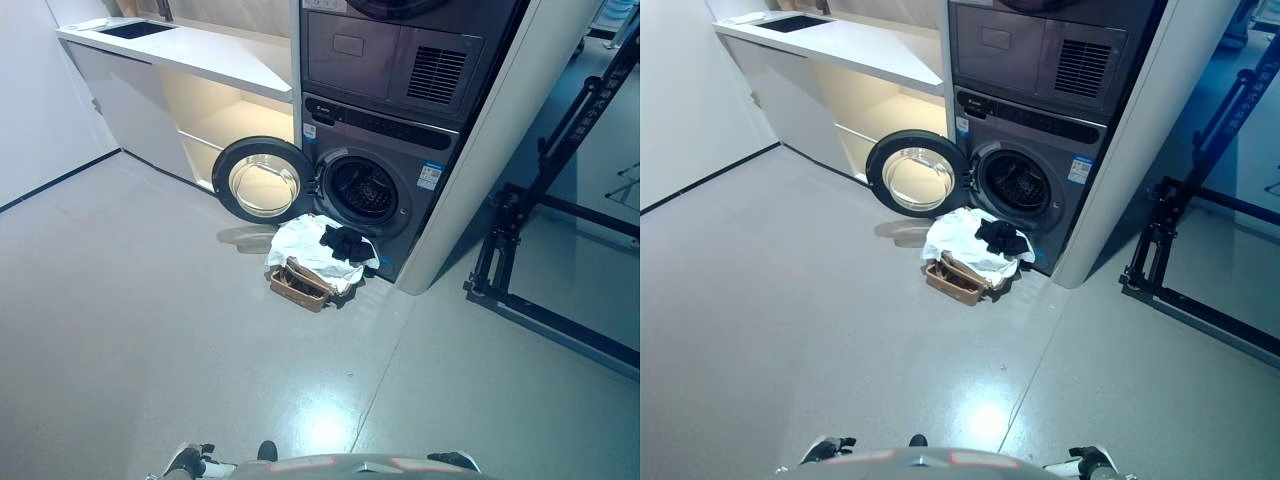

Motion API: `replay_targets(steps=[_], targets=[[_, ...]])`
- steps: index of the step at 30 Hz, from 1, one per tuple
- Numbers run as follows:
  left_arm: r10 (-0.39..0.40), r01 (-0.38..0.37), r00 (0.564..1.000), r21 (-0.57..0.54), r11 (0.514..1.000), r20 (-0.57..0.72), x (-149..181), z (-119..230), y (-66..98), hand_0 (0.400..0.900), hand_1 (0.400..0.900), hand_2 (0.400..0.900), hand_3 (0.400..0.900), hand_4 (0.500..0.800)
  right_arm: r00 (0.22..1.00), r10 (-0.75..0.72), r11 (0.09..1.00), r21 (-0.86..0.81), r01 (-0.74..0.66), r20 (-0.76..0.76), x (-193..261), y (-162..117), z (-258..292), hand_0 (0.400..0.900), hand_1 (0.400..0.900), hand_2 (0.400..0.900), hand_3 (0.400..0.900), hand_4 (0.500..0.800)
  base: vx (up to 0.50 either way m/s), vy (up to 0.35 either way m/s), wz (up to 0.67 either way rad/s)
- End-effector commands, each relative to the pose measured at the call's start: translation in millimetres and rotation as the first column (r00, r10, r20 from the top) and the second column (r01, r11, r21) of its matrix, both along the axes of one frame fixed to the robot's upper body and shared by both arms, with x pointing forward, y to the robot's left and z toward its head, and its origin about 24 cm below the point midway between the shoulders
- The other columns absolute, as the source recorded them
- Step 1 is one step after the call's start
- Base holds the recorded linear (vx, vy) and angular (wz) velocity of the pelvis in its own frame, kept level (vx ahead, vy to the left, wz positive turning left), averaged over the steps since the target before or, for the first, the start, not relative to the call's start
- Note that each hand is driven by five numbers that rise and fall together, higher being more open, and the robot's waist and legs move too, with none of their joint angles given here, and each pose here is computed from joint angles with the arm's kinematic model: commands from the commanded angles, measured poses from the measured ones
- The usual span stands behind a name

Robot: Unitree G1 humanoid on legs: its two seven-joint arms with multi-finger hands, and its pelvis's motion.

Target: Put the clothes in the basket into the washing machine.

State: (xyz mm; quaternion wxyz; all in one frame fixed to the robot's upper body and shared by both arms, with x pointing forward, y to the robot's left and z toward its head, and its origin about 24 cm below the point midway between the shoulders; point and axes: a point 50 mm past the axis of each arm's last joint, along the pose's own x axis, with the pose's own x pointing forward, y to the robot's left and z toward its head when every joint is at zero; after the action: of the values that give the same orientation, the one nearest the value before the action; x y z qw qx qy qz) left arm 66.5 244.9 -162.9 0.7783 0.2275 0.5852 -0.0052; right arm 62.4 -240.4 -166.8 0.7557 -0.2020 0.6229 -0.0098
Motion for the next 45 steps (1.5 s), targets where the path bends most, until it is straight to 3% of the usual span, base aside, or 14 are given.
replay_targets(steps=[1,20,32,38,45], targets=[[-0.017,0.016,0.998,0.009,1.0,0.054,23.7,3.6,-1.5,0.9,0.9,0.9,0.9,0.8,0.999,0.015,0.999,-0.047,-0.013,0.042,15.0,-10.1,5.1,0.9,0.9,0.9,0.9,0.8,0.0,0.0,0.0],[0.012,-0.011,1.0,-0.008,1.0,0.018,13.3,0.1,-4.8,0.9,0.9,0.9,0.9,0.8,0.999,0.035,0.999,-0.04,-0.033,0.028,10.8,-7.6,3.7,0.9,0.9,0.9,0.9,0.8,0.001,0.001,0.0],[0.047,-0.047,0.998,-0.003,0.999,0.043,20.8,3.2,1.5,0.9,0.9,0.9,0.9,0.8,0.997,0.059,0.996,-0.068,-0.055,0.054,25.5,-14.8,8.5,0.9,0.9,0.9,0.9,0.8,0.017,0.082,-0.05],[0.017,-0.018,0.997,0.02,1.0,0.071,33.0,8.0,8.2,0.9,0.9,0.9,0.9,0.8,0.994,0.075,0.988,-0.144,-0.064,0.074,35.8,-33.1,16.7,0.9,0.9,0.9,0.9,0.8,0.055,0.159,0.37],[-0.002,-0.001,0.995,0.023,1.0,0.101,45.6,10.6,6.2,0.9,0.9,0.9,0.9,0.8,0.991,0.079,0.987,-0.147,-0.064,0.104,44.8,-33.3,19.2,0.9,0.9,0.9,0.9,0.8,0.302,-0.062,0.56]])
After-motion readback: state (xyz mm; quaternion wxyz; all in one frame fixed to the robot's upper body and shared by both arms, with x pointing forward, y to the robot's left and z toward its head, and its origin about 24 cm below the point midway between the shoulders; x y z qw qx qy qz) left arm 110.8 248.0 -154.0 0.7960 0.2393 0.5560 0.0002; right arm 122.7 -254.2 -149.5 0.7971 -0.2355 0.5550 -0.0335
